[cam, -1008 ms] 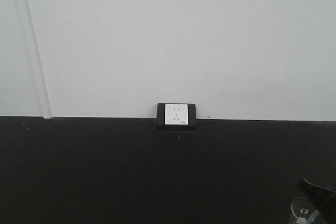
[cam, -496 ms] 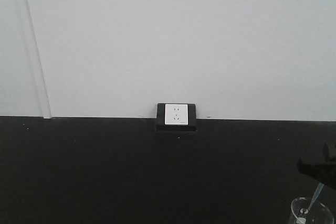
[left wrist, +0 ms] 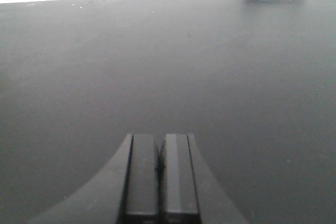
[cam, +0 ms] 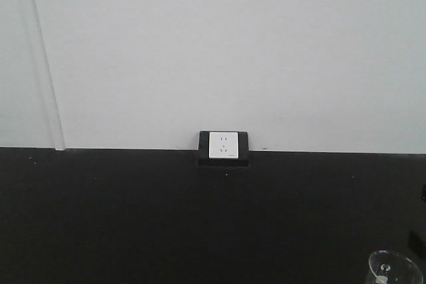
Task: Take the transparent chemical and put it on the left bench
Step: 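Lift the pipette up out of the beaker with the right gripper, then drive the base away from the beaker bench holding the pipette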
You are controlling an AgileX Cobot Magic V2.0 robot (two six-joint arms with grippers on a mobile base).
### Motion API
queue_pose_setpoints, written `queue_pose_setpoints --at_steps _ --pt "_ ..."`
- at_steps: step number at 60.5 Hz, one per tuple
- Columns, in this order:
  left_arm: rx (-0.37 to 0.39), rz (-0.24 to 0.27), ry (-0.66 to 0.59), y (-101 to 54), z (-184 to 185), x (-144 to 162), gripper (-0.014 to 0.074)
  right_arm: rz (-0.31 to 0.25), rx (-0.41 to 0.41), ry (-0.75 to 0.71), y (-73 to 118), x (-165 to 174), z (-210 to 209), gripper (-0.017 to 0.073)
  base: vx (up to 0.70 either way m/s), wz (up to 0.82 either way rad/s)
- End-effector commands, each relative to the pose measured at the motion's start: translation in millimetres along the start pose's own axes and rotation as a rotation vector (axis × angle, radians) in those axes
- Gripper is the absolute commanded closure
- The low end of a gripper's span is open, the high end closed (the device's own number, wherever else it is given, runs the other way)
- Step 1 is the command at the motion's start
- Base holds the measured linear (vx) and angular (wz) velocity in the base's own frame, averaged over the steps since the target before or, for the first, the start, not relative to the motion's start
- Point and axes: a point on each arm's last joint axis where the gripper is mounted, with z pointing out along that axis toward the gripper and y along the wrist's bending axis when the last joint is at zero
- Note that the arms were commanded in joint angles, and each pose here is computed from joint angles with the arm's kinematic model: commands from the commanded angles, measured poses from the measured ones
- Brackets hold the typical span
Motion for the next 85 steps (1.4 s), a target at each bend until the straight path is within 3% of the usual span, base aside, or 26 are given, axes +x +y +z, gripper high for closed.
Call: queue_pose_setpoints --at_steps 1,20,85 --pt "-0.002 -0.009 -0.081 0.1 -1 -3 0.0597 -0.016 -0.002 -0.073 -0.4 -17 -22 0.0562 0.0 0.0" --pt "-0.002 -0.009 -0.081 0.1 -1 -3 0.0597 -0.023 -0.01 -0.116 0.1 -24 -55 0.0562 0.0 0.0" --pt "-0.002 -0.009 -0.081 0.1 -1 -3 0.0597 -0.023 -0.01 -0.118 0.1 -24 -56 0.0562 -0.04 -0.05"
